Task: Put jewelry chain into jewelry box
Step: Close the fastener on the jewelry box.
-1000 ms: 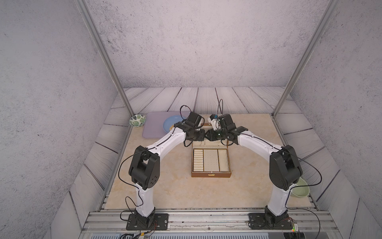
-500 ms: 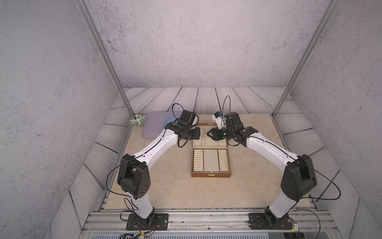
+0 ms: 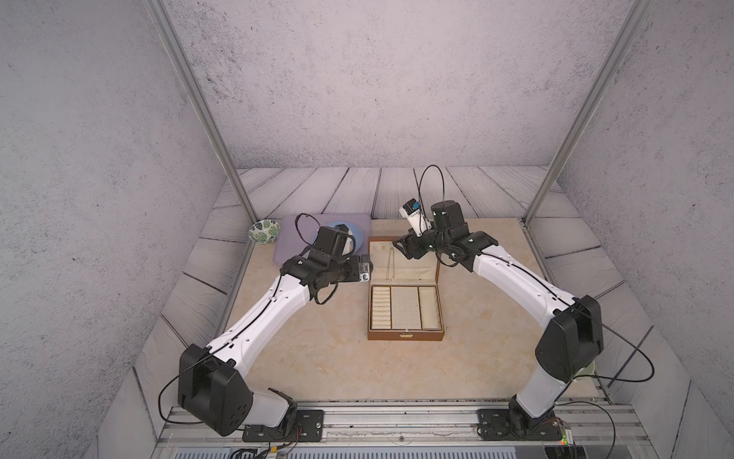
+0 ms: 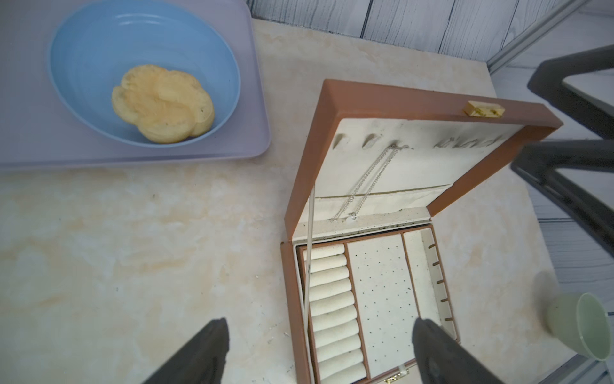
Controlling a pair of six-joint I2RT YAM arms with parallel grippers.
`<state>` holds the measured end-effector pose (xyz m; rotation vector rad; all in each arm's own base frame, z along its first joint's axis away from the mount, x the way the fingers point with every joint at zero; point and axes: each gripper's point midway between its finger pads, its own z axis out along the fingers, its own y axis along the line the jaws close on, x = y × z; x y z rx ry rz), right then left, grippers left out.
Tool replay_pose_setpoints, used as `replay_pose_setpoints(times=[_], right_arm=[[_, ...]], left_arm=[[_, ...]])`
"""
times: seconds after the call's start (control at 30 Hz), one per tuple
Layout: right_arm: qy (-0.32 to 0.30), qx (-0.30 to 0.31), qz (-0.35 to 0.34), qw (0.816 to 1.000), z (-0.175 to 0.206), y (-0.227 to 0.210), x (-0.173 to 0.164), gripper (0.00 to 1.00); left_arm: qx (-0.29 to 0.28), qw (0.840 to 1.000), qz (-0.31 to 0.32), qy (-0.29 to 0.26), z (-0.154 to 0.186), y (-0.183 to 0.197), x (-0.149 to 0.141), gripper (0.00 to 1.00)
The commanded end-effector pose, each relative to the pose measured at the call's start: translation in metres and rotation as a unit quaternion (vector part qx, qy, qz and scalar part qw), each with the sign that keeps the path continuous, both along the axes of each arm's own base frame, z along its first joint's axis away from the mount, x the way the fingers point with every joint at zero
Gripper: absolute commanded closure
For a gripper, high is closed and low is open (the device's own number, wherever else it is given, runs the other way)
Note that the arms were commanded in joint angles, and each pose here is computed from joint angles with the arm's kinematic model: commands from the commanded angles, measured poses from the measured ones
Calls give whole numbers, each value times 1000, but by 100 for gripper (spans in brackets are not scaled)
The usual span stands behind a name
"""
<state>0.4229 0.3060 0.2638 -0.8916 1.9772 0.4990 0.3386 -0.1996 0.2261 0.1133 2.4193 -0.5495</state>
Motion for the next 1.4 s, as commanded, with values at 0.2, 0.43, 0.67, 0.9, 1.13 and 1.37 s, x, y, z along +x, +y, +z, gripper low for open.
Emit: replay_pose_setpoints(times=[0.2, 0.43, 0.67, 0.9, 1.13, 1.37], right_arm=[[-33, -91, 110, 989, -28, 18, 7, 24], [-24, -119, 109, 987, -46, 16, 13, 25], [-33, -145, 88, 985, -58, 12, 24, 28], [-49, -162, 69, 983, -63, 11, 35, 29], [-57, -184, 70, 979, -71, 13, 35, 36], [-64, -193, 68, 977, -74, 11, 34, 43]], left_arm=[[3, 1000, 3, -6, 1, 14, -13, 7], [3, 1000, 3, -2, -3, 15, -14, 7], [4, 1000, 4, 1, -6, 16, -14, 6], [4, 1000, 7, 1, -7, 17, -14, 6], [4, 1000, 8, 1, -7, 18, -15, 6], [3, 1000, 9, 2, -8, 19, -15, 6]])
